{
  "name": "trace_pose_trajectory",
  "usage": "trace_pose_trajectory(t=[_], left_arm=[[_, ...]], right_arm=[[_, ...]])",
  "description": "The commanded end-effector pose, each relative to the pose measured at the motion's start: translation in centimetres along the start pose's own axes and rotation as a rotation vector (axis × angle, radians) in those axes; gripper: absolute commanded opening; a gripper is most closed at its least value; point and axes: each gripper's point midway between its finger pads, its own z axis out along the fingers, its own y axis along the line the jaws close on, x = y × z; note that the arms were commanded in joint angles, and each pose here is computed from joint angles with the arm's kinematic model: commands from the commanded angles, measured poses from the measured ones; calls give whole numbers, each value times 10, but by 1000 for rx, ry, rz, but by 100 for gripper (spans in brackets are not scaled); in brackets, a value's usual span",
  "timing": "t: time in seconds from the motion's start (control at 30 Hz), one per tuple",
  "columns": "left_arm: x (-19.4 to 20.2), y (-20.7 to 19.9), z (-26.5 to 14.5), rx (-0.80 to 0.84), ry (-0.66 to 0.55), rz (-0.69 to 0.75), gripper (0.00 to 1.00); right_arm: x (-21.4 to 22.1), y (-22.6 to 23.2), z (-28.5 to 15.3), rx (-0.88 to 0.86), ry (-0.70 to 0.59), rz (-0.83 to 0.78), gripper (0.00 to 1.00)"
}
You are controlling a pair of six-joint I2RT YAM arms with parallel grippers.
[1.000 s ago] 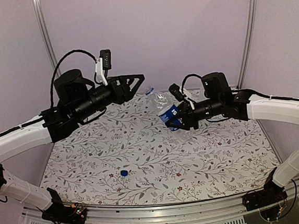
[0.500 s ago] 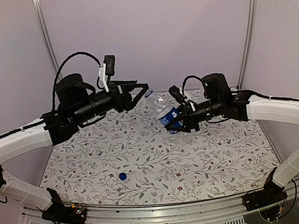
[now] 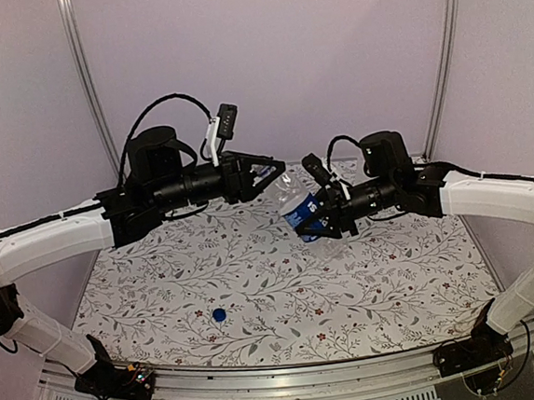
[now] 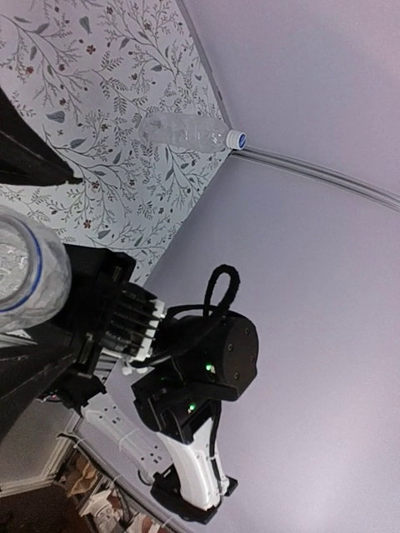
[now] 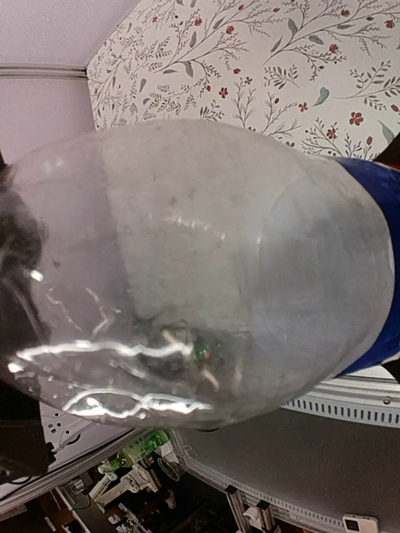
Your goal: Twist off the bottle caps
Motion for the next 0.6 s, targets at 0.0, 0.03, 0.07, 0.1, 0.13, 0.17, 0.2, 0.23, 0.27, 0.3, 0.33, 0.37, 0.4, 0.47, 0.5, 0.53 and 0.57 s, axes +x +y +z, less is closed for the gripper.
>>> trace_pose_trajectory(t=[0.0,0.03,0.07,0.1,0.13,0.17,0.2,0.23,0.27,0.3,0.33,0.37,0.4,0.47,0.5,0.53,0.57], left_arm=[[-11,-3,-6,20,-23,-5,58],[-11,-3,-6,20,-23,-5,56],[-11,-4,-7,21,-23,-6,54],[-10,-3,-6,21,-21,-7,51],[-9,-3,-6,23,-18,-7,48],[-9,-3,-6,24,-18,-6,45],[-9,-3,-6,26,-18,-6,41],[-8,-4,-6,29,-16,-5,39],[-9,-4,-6,32,-16,-5,38],[-8,-4,-6,34,-15,-7,38],[-8,-4,-6,34,-15,-10,38],[-7,-4,-6,36,-14,-12,40],[-7,-4,-6,35,-14,-14,42],[-5,-3,-6,34,-11,-21,45],[-4,-3,-6,34,-10,-24,46],[-4,-3,-7,33,-11,-27,46],[-3,-2,-7,32,-12,-29,46]], right_arm=[[5,2,0,-14,-6,-17,41],[5,2,0,-13,-6,-18,41],[5,2,0,-12,-6,-17,41],[5,2,0,-11,-6,-17,41],[5,1,0,-9,-6,-17,41],[5,1,0,-6,-7,-17,41],[5,1,0,-5,-7,-16,41],[5,0,0,-2,-6,-15,41],[6,0,-1,2,-5,-13,41],[5,0,-1,3,-6,-13,41],[5,0,-1,7,-7,-14,41],[5,-2,-1,12,-5,-12,41],[4,-1,-2,13,-8,-13,41],[3,-1,-2,16,-9,-14,41],[3,-1,-2,17,-9,-14,41],[3,-1,-3,19,-10,-14,41],[3,-1,-3,20,-9,-14,41]])
